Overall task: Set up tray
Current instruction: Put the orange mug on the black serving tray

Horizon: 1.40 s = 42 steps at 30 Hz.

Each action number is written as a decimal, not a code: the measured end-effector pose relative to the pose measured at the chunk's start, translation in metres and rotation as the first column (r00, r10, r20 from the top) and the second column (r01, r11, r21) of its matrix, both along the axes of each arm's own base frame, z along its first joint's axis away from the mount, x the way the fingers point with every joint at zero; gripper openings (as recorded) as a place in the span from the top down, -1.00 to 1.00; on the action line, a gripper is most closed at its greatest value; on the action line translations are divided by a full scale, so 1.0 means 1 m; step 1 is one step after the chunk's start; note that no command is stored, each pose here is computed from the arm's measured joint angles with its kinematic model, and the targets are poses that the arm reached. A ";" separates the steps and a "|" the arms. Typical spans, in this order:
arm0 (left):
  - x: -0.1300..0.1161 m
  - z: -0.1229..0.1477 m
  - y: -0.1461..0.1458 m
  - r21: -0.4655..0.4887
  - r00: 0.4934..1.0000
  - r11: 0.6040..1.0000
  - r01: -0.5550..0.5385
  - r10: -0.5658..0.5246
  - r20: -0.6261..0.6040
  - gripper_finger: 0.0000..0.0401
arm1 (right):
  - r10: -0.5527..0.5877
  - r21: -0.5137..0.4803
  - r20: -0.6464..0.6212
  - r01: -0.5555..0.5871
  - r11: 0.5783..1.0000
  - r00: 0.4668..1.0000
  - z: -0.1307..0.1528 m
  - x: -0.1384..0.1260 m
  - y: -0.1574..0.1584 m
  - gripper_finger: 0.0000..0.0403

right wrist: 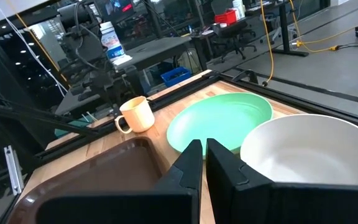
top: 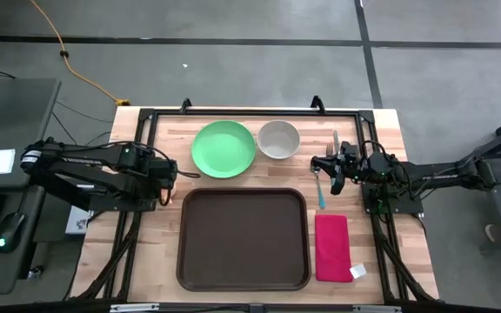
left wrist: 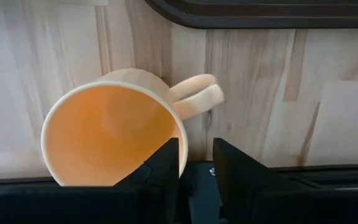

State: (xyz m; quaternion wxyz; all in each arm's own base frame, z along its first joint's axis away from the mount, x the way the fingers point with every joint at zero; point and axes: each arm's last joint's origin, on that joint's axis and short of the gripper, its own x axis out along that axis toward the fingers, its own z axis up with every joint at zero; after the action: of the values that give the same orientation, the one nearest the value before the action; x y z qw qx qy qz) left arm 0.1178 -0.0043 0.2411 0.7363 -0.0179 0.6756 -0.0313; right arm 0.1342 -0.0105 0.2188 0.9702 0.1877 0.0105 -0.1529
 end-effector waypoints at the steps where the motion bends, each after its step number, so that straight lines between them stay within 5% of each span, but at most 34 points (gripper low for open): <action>1: 0.000 0.000 0.000 0.004 1.000 1.000 0.000 0.000 0.000 0.36 | 0.000 0.000 0.000 0.000 1.000 1.000 0.000 0.000 0.000 1.00; 15: 0.001 0.000 0.002 0.067 1.000 0.998 0.012 -0.013 0.009 0.36 | 0.001 0.000 0.000 -0.001 1.000 1.000 0.000 0.000 0.000 1.00; 25: 0.013 0.001 -0.002 -0.084 0.990 0.993 -0.088 0.097 0.100 0.36 | 0.000 0.001 0.000 0.000 1.000 1.000 0.000 0.000 0.000 1.00; 35: 0.016 0.004 -0.031 -0.327 0.952 0.900 -0.287 0.307 0.007 0.36 | 0.001 0.001 -0.005 -0.001 1.000 1.000 -0.001 0.000 0.000 1.00; 42: 0.019 0.004 -0.058 -0.278 0.873 0.849 -0.450 0.483 0.063 0.36 | 0.000 0.000 -0.008 0.000 1.000 1.000 -0.001 0.000 0.000 1.00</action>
State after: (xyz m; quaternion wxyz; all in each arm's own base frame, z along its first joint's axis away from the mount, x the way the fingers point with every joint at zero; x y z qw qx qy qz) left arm 0.1363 -0.0628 0.2450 0.7559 -0.2737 0.5915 0.0612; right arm 0.1341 -0.0105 0.2180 0.9701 0.1873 0.0145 -0.1535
